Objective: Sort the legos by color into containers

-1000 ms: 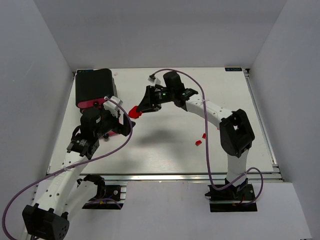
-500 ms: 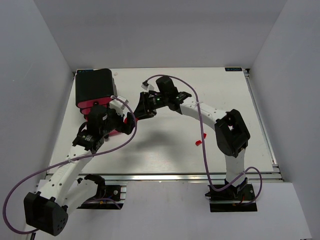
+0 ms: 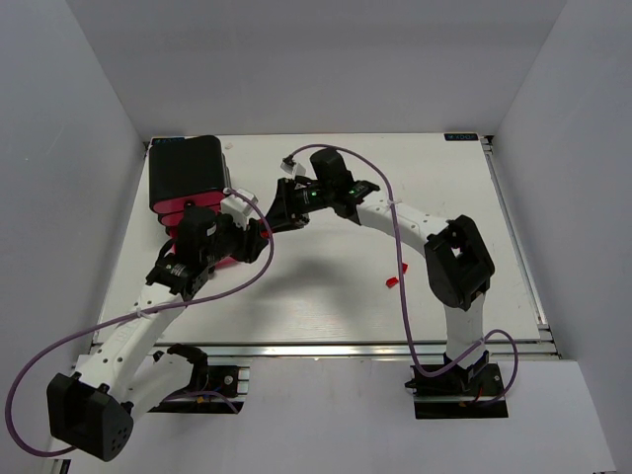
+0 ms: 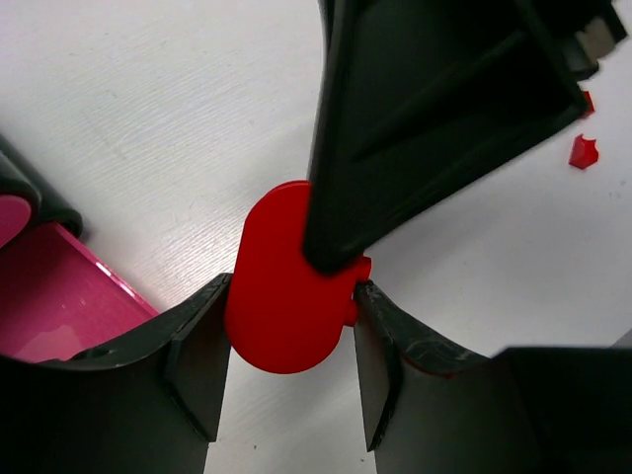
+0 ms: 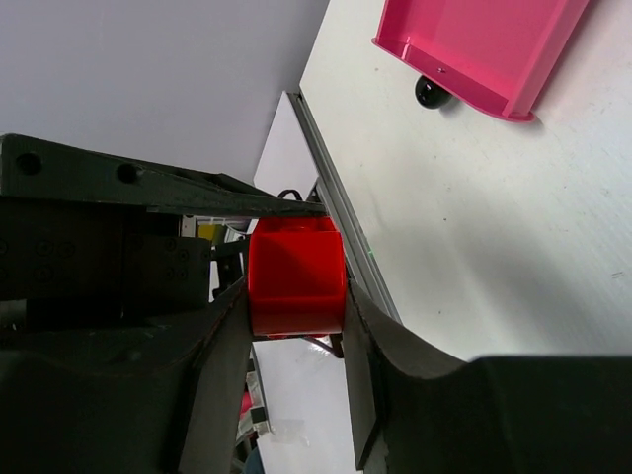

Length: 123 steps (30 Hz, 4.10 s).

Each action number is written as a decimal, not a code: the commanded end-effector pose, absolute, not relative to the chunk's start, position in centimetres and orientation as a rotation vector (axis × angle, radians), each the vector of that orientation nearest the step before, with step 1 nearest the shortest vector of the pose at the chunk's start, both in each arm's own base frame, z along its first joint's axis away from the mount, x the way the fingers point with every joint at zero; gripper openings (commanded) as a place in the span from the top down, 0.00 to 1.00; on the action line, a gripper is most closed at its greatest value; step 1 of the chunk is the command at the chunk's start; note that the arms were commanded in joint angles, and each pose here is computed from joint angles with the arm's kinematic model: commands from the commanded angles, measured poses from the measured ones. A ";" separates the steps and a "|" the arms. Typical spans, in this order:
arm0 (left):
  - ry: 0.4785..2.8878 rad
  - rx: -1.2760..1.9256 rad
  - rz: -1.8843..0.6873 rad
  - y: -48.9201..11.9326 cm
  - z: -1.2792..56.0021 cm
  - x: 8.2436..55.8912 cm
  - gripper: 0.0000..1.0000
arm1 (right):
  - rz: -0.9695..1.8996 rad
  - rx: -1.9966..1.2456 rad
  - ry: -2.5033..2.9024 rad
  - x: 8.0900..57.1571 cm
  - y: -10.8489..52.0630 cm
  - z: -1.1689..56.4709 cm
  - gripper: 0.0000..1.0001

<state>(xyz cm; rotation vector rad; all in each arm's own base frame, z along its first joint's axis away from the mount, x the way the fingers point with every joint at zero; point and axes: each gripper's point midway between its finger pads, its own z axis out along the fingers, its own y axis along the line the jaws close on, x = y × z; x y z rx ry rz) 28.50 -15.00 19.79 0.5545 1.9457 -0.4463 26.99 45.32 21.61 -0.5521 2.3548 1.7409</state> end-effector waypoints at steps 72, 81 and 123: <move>2.063 -1.267 0.057 1.6 10.1 35.1 0.25 | 1.590 -0.687 1.529 28.1 18.8 31.0 0.54; 2.084 -1.148 0.037 1.7 12.8 34.3 0.27 | 1.558 -0.720 1.540 28.8 18.8 30.7 0.54; 1.824 0.083 -0.592 -9.3 23.6 23.6 0.02 | -0.070 -0.303 2.625 34.7 2.2 5.8 0.38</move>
